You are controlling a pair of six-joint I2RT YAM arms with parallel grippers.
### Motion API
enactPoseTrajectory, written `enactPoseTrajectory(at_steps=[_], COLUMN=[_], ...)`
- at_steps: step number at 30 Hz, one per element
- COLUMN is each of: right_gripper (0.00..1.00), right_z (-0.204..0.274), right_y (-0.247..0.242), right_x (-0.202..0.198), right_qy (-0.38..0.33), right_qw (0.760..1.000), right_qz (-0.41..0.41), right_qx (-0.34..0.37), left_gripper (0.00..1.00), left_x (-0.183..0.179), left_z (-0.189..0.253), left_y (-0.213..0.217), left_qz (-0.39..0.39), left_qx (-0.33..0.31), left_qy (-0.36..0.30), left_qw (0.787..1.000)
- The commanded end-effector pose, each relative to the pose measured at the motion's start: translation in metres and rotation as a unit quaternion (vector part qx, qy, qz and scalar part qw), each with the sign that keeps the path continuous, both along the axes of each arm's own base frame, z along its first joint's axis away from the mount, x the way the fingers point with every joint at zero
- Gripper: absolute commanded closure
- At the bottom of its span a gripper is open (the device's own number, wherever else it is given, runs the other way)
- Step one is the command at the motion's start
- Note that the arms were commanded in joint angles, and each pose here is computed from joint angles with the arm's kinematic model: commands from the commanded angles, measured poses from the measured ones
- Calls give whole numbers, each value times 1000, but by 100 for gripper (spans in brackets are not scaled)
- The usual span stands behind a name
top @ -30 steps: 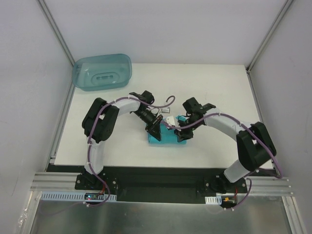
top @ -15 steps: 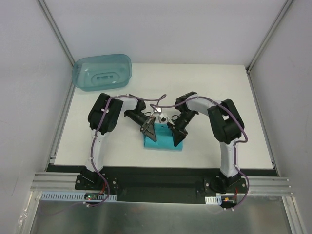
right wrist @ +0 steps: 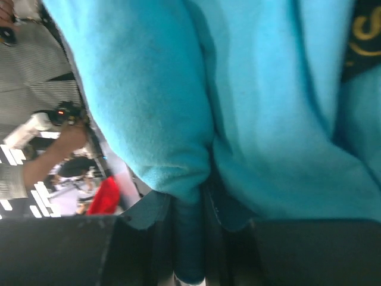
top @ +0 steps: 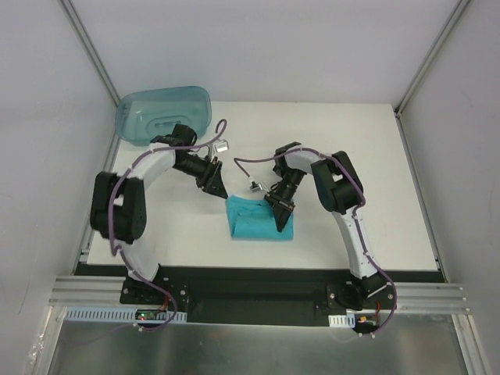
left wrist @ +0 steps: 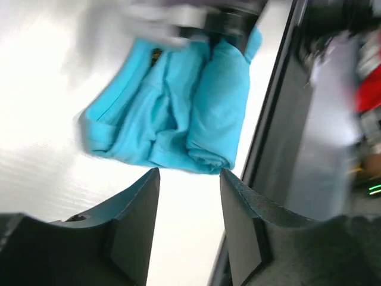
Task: Roll the t-shirts
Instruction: Roll the T-shirt to the center of the board.
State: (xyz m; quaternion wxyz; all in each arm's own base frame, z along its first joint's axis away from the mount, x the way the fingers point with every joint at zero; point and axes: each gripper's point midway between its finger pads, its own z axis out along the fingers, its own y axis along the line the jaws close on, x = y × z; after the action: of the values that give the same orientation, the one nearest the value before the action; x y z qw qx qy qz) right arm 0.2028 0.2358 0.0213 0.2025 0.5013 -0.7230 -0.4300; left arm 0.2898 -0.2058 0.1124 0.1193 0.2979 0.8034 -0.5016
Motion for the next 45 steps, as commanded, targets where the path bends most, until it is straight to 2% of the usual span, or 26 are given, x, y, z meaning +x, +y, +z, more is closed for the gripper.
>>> enactPoseTrajectory(at_steps=[1,3,4,6,7,10,11,14,15,21,23,25,28,29,31,32,33,35,36,37,38,39,40,41,43,45], right_gripper=[88,87,87,87,87,87,87,87,87,87,87,87,87,87,85,82,79,67,60,49,36,13,4,4,4,4], right_z=[5,1,-1,-4,-5,-9,-9,-9,-9,-8,-7,-6,-5,-5,-5,-5,-4,-2,3,7,14,31,42,57,97,109], right_y=[-27,-27,-28,-27,-29,-29,-29,-29,-29,-29,-28,-27,-27,-27,-27,-27,-27,-28,-26,-27,-30,-28,-29,-37,-45,-62], right_x=[-14,-15,-16,-16,-16,-17,-18,-17,-18,-16,-16,-15,-14,-13,-14,-14,-13,-13,-11,-8,0,10,19,35,49,62], right_qy=[71,86,88,99,100,97,97,96,97,98,98,100,101,101,102,102,100,100,94,88,80,54,40,19,-52,-102], right_qw=[990,987,985,982,979,977,976,976,977,978,979,980,980,981,980,980,981,982,984,988,991,995,996,996,994,985], right_qz=[23,21,27,36,39,49,51,51,52,45,42,36,31,31,31,31,31,29,23,20,2,-18,-40,-74,-98,-138], right_qx=[-117,-136,-144,-158,-171,-184,-187,-186,-185,-179,-174,-170,-166,-166,-166,-166,-164,-160,-148,-129,-111,-85,-71,-51,-3,18], left_gripper=[53,50,49,46,45,44,42,39,39,39,39,40,44,51,63,74,79,90,100,100,100,100,100,100,100,100], left_x=[-38,-68,-68,-82,-85,-101,-91,-102,-97,-101,-99,-97,-90,-88,-94,-95,-98,-105,-108,-110,-118,-121,-116,-132,-128,-141], left_z=[24,8,18,-4,4,-16,-15,-30,-33,-73,-83,-96,-112,-117,-129,-131,-135,-135,-134,-132,-125,-120,-109,-102,-86,-77], left_y=[-1,-10,-14,-15,-31,-44,-49,-64,-63,-55,-51,-38,-22,-17,-6,-5,-3,-6,-7,-9,-14,-18,-25,-26,-36,-40], left_qz=[-113,-173,-181,-212,-227,-269,-261,-278,-277,-315,-325,-336,-363,-371,-398,-402,-410,-416,-417,-415,-413,-409,-391,-399,-372,-371], left_qx=[46,56,54,77,62,71,84,80,99,143,157,187,233,245,266,268,269,257,253,247,228,218,208,178,153,116], left_qy=[-251,-304,-364,-408,-462,-512,-544,-572,-580,-556,-562,-558,-556,-552,-522,-513,-502,-484,-474,-467,-444,-433,-420,-383,-355,-301], left_qw=[960,935,912,885,855,813,793,768,760,756,744,735,711,706,706,709,713,726,732,740,761,773,792,814,844,871])
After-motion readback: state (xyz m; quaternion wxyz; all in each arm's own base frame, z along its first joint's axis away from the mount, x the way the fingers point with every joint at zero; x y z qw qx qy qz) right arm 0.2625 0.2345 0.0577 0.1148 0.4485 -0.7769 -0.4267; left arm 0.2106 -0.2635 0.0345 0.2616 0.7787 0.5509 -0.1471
